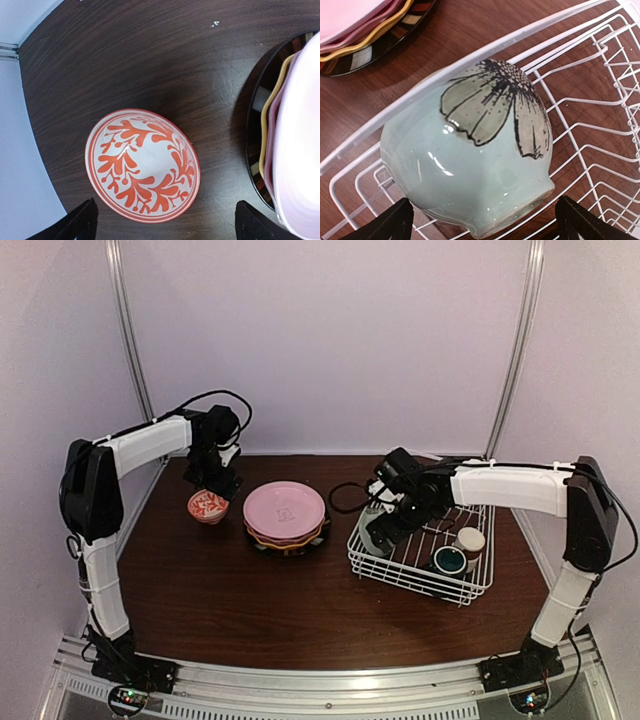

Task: Unload the mixed dishes from the dish rack
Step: Grab the bowl from the dish rack.

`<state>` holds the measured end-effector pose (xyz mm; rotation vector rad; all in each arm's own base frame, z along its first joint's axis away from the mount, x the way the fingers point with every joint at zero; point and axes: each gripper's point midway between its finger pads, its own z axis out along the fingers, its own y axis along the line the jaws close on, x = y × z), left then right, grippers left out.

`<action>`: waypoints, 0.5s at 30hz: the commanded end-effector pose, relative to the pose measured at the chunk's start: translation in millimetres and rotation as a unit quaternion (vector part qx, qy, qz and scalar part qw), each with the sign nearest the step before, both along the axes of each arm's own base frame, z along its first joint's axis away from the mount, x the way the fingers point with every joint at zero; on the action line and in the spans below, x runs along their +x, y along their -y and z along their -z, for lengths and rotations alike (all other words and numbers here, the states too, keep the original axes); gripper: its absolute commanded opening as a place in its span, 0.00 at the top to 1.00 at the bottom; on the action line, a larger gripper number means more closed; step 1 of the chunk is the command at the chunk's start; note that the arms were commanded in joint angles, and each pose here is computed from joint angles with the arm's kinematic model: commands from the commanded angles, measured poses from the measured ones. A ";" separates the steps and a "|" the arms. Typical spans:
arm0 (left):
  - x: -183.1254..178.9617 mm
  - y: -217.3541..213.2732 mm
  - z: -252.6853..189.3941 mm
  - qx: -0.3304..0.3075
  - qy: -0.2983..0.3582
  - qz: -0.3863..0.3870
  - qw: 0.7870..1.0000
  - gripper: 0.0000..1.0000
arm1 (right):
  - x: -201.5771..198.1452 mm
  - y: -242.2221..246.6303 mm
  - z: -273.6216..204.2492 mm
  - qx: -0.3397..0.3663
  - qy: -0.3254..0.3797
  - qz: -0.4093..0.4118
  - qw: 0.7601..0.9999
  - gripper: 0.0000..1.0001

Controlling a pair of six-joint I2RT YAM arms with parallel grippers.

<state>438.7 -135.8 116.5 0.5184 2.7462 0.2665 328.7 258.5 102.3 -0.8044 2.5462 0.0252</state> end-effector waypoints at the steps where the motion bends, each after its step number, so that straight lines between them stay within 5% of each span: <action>1: 8.1 2.2 -23.4 -0.015 0.045 -0.011 0.999 0.02 | 31.7 15.8 -12.2 -0.012 0.047 0.050 0.998 0.00; 15: 9.4 8.0 -46.9 -0.048 0.079 -0.014 0.996 0.03 | 25.6 4.4 -35.6 0.091 0.108 0.037 0.989 0.00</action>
